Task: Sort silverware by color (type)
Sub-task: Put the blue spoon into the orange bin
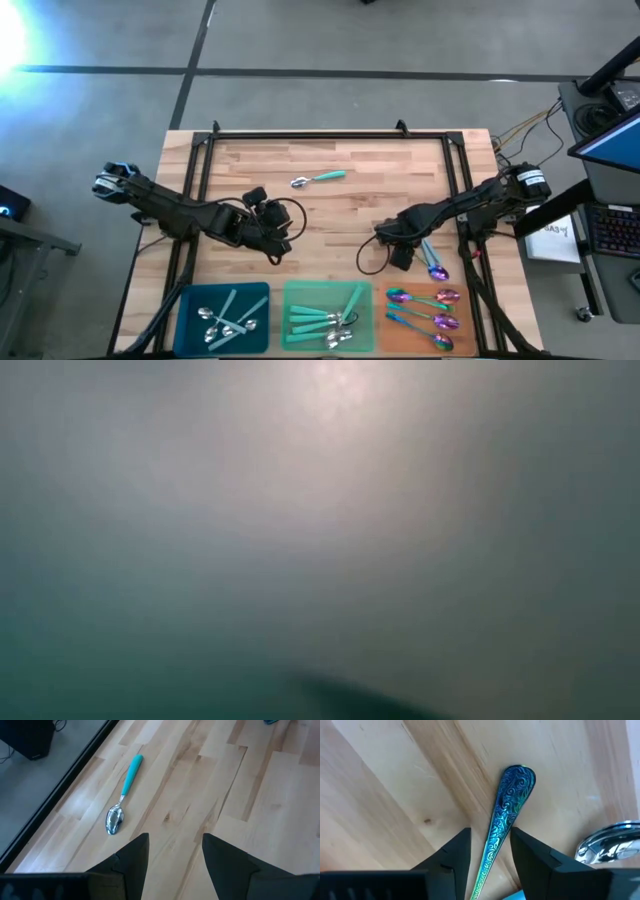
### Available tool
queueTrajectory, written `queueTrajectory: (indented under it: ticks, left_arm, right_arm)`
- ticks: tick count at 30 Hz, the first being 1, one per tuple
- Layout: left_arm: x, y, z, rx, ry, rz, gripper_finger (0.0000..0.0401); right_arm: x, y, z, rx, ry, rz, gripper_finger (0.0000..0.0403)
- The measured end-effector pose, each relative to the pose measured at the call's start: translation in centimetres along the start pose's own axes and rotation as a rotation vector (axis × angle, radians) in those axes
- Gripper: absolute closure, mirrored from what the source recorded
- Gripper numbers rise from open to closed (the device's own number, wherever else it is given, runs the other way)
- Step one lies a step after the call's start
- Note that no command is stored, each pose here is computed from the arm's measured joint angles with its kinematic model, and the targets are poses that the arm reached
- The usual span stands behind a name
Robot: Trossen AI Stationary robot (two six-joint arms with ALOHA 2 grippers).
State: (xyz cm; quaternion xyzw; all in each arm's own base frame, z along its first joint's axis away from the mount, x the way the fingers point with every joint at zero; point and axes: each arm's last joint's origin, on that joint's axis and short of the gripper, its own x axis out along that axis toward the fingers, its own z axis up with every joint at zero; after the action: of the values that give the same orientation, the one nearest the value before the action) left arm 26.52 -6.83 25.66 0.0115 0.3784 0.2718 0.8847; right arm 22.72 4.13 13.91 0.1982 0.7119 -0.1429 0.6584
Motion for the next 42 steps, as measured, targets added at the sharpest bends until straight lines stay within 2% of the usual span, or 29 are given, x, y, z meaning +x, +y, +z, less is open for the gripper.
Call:
queueTrajectory:
  ticks: [9, 18, 23, 28, 32, 38, 42]
  left_arm:
    - [0.0, 0.0, 0.0, 0.043, 0.0, 0.001, 0.0231]
    - [0.1, 0.2, 0.1, 0.044, 0.002, 0.006, 0.0231]
    - [0.2, 0.2, 0.1, 0.042, 0.002, 0.008, 0.0231]
    - [0.2, 0.2, 0.1, 0.041, 0.002, 0.009, 0.0231]
    - [0.2, 0.3, 0.1, 0.04, 0.002, 0.01, 0.0231]
    - [0.2, 0.2, 0.1, 0.021, 0.001, 0.01, 0.0231]
    - [0.2, 0.2, 0.1, 0.001, 0.0, 0.009, 0.0231]
  right_arm:
    - [0.8, 0.0, -1.2, 0.069, 0.037, -0.03, 0.0292]
    - [1.0, -0.1, -1.4, 0.078, 0.065, -0.03, 0.0383]
    - [0.9, -0.1, -1.4, 0.076, 0.062, -0.025, 0.0387]
    - [-0.3, 0.3, -1.2, 0.017, 0.036, 0.027, 0.0388]
    - [-2.4, 0.9, -0.8, -0.03, -0.071, 0.092, 0.0391]
    - [-5.3, 0.8, -0.7, -0.07, -0.317, 0.108, 0.0397]
    - [-6.7, 0.5, -0.9, -0.066, -0.42, 0.102, 0.0397]
